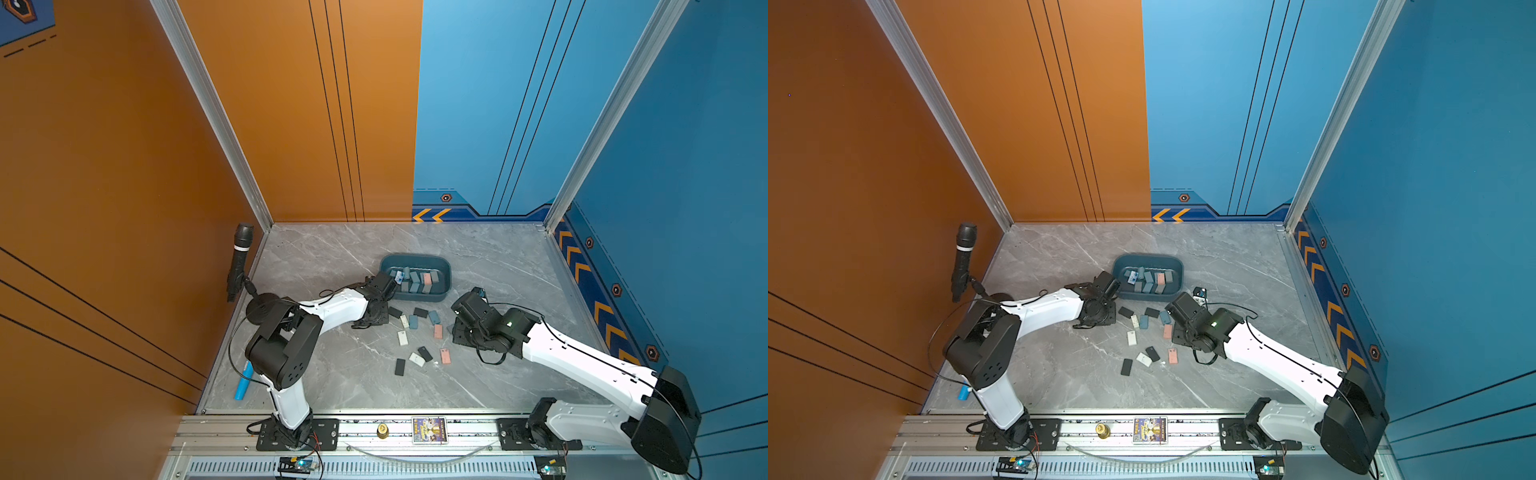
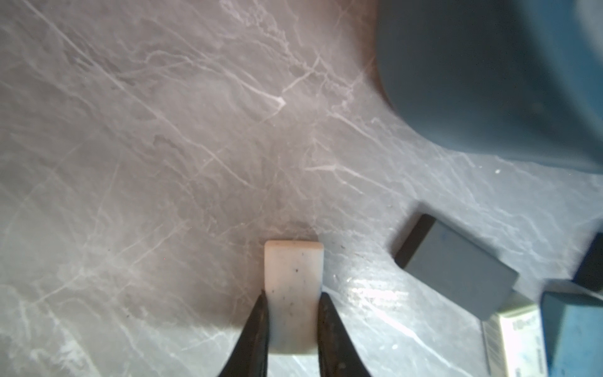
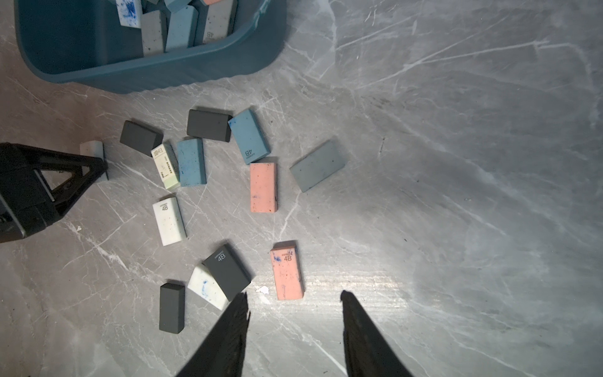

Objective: Put the eraser in the storage box
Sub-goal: Pick up the eraser from the center of the board, then place the eraser in the storage box.

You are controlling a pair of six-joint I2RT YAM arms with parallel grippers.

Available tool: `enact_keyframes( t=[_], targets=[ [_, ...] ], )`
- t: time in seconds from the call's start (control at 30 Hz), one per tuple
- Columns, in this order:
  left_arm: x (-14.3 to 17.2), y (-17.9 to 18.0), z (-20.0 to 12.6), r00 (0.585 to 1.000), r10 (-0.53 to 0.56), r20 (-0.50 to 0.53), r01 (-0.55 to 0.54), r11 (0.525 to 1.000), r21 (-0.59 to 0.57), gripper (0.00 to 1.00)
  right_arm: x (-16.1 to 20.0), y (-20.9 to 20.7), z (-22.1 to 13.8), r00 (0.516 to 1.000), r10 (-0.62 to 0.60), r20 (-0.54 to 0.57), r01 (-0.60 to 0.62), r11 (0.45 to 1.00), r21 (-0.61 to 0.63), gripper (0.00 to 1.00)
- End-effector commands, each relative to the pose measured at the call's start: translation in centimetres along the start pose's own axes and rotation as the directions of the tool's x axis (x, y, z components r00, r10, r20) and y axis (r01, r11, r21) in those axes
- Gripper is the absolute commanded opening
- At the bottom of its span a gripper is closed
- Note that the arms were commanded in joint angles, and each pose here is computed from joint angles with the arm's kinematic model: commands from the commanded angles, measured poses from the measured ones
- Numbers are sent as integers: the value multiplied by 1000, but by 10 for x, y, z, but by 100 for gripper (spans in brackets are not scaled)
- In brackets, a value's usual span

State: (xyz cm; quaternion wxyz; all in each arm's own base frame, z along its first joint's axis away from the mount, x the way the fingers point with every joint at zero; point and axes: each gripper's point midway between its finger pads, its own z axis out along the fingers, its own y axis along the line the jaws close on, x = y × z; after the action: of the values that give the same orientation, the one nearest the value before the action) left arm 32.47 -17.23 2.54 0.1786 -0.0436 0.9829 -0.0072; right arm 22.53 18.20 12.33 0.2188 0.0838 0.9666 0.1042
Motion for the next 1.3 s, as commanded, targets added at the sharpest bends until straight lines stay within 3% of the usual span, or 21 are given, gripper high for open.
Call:
enact_keyframes(
  t=[0.0, 0.37, 0.7, 0.9, 1.27],
  targets=[
    [9, 14, -8, 1000, -9, -18, 9, 1000, -22, 22, 2, -10, 0, 1000, 17, 5, -17, 999, 34, 48],
    [-9, 16, -55, 997, -22, 71, 20, 1000, 23, 23, 1, -6, 2, 1000, 8, -3, -8, 1000, 26, 48],
    [-70, -12, -113, 975, -14, 223, -20, 989, 147, 24, -2, -4, 4, 1000, 0, -9, 1, 1000, 20, 48],
    [-99, -40, -104, 978, 53, 202, -89, 980, 176, 24, 1, -11, 4, 1000, 19, -1, -18, 1000, 18, 48],
    [-133, -72, -47, 988, 94, 126, -115, 978, 174, 24, 2, -34, -4, 996, 88, 29, -89, 996, 14, 49]
  ],
)
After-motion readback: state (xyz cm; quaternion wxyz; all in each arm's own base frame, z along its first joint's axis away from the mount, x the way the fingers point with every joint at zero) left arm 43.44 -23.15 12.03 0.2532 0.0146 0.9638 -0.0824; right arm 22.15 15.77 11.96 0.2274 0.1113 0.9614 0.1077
